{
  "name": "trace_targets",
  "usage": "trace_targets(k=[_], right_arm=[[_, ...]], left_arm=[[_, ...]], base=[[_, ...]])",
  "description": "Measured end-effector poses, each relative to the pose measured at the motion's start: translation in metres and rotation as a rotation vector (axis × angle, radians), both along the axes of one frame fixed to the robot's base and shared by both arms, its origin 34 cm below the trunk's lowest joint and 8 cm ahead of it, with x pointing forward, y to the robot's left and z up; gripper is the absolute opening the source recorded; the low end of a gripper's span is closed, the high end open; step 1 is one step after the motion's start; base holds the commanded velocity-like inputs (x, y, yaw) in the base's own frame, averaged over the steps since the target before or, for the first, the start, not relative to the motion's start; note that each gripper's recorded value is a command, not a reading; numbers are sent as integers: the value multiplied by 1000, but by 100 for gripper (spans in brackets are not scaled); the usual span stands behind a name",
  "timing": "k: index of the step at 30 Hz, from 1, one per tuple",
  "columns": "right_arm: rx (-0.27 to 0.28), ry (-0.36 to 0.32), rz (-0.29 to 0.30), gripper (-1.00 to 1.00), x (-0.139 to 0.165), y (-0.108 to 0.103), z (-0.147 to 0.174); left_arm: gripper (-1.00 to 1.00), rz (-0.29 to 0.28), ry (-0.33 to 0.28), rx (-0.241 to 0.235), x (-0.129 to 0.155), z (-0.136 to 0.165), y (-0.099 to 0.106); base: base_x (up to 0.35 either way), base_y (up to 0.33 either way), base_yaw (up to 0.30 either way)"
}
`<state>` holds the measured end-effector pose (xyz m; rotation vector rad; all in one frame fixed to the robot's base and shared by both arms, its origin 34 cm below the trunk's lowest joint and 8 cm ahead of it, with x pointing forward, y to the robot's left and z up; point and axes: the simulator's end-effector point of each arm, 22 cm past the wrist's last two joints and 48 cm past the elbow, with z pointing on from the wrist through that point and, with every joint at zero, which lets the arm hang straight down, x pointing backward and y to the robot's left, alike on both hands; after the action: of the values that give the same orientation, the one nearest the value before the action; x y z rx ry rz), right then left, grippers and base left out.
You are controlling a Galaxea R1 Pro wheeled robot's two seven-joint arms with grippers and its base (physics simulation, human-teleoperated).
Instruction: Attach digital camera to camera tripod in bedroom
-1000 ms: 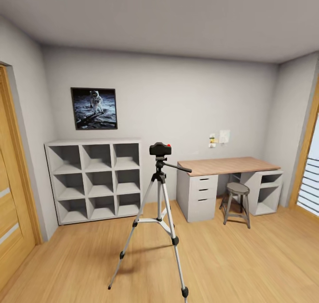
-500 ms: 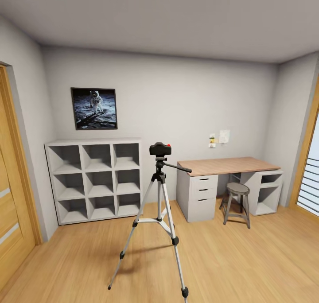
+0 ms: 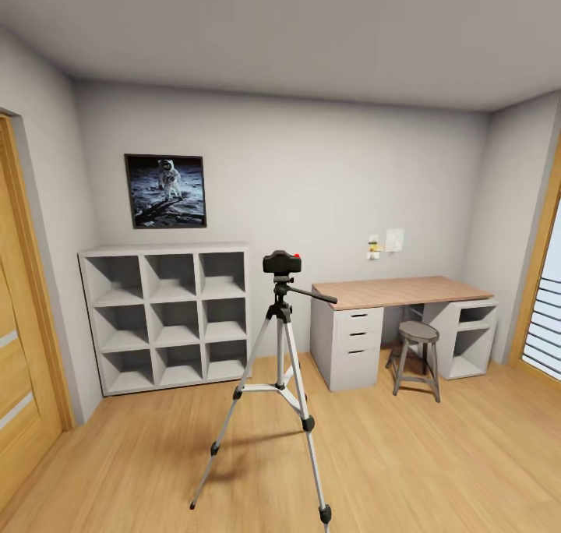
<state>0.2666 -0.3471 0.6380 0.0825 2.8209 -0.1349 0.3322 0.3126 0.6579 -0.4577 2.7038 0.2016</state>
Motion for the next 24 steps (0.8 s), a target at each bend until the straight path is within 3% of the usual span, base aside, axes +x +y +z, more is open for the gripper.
trace_targets(k=[24], right_arm=[[1,6,2,100,-2,1,-1]], left_arm=[[100,-2,9,1,-3,-2,0]], base=[[0,0,0]])
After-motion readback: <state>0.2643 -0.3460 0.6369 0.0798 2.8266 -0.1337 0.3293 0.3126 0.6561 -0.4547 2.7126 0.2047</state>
